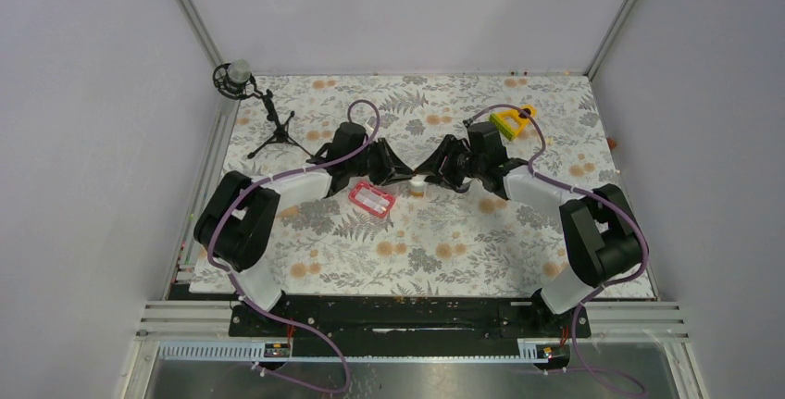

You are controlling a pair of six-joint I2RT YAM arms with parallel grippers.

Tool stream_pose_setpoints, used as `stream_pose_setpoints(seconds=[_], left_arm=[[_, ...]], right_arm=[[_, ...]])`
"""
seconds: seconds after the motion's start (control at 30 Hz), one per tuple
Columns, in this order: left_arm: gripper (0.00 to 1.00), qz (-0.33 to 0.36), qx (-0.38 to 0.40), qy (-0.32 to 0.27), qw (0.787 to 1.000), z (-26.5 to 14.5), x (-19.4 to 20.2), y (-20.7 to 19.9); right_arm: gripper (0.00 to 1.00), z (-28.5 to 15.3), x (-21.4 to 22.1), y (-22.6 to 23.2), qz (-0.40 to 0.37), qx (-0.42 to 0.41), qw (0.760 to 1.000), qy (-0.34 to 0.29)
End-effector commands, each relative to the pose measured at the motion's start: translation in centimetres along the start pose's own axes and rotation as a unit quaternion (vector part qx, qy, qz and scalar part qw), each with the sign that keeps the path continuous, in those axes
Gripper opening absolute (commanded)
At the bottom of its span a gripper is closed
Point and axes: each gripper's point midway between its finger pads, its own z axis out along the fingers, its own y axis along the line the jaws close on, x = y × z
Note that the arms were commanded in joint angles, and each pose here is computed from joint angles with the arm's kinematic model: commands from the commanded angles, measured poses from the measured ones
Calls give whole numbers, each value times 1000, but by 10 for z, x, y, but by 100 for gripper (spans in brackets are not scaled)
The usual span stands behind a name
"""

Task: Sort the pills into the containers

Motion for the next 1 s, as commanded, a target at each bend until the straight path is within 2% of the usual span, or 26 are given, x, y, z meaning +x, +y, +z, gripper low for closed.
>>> stream_pose_setpoints(seconds=[0.0, 0.17, 0.33, 0.43, 0.6, 0.67, 0.97], left_arm=[[19, -3, -84, 48, 995, 7, 31, 47], [19, 1, -87, 50, 995, 7, 30, 48], [19, 5, -89, 48, 995, 6, 28, 46], [19, 7, -100, 50, 994, 5, 27, 47], [19, 10, -100, 47, 994, 4, 23, 45], [19, 9, -100, 49, 994, 5, 23, 46], [19, 7, -95, 49, 994, 5, 24, 45]], right_arm=[[52, 0, -10, -7, -29, 29, 999, -9], [50, -8, -19, -12, -37, 36, 998, -26], [58, -16, -34, -1, -70, 34, 996, -46], [58, -15, -38, 6, -74, 22, 996, -37], [46, -11, -38, 10, -68, 12, 997, -30], [44, -9, -34, 8, -60, 12, 998, -19], [51, -2, -17, -8, -39, 14, 999, 14]])
